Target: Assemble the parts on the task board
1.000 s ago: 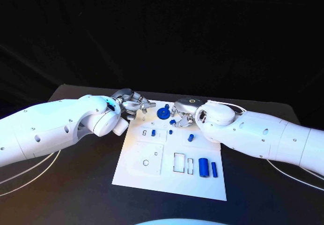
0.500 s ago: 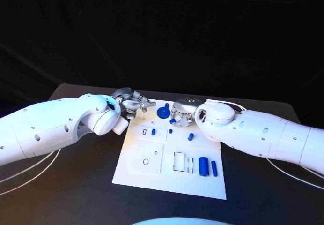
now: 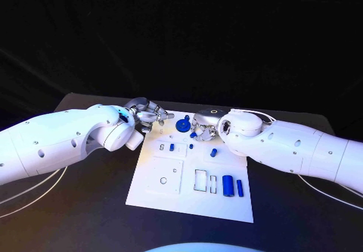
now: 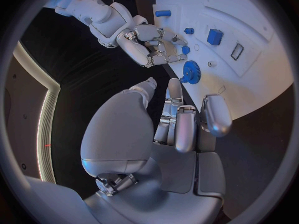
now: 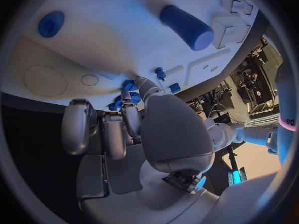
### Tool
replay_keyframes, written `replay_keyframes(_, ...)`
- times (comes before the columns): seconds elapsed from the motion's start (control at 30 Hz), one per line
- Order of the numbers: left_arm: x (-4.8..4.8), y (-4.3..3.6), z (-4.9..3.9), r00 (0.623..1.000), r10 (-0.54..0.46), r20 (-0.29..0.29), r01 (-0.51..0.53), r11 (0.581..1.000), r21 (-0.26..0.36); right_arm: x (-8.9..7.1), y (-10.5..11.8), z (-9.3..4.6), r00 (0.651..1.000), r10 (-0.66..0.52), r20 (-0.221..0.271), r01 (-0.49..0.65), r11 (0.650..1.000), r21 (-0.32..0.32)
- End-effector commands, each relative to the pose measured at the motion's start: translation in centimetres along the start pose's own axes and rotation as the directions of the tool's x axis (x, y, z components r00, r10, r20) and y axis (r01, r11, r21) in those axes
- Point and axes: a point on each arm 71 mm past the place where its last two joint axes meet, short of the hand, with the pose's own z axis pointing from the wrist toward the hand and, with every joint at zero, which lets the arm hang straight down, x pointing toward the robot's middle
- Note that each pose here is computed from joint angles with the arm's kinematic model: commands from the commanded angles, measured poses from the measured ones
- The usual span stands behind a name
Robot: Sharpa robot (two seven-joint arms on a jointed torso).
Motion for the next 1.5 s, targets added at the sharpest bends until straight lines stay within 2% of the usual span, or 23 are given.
replay_keyframes(0.03, 0.13, -0.11, -0.04, 1.000, 0.006, -0.010, -0.006, 1.000, 0.006, 1.63, -0.33, -0.17, 0.994, -0.018, -0.110, 0.021, 1.000, 0.021)
replay_keyframes(0.3, 0.06, -0.06, -0.09, 1.000, 0.007, -0.010, -0.007, 1.000, 0.004, 1.71, -0.54, -0.16, 0.993, -0.018, -0.120, 0.023, 0.999, 0.033)
replay_keyframes(0.87, -0.02, 0.00, -0.17, 1.000, 0.008, -0.007, -0.008, 1.000, 0.001, 1.24, -0.33, -0.07, 0.998, -0.014, -0.056, 0.017, 0.999, 0.045)
replay_keyframes(1.5, -0.06, 0.05, -0.20, 1.000, 0.010, -0.008, -0.010, 1.000, -0.001, 1.19, -0.16, -0.11, 0.999, -0.020, -0.049, 0.022, 0.999, 0.044)
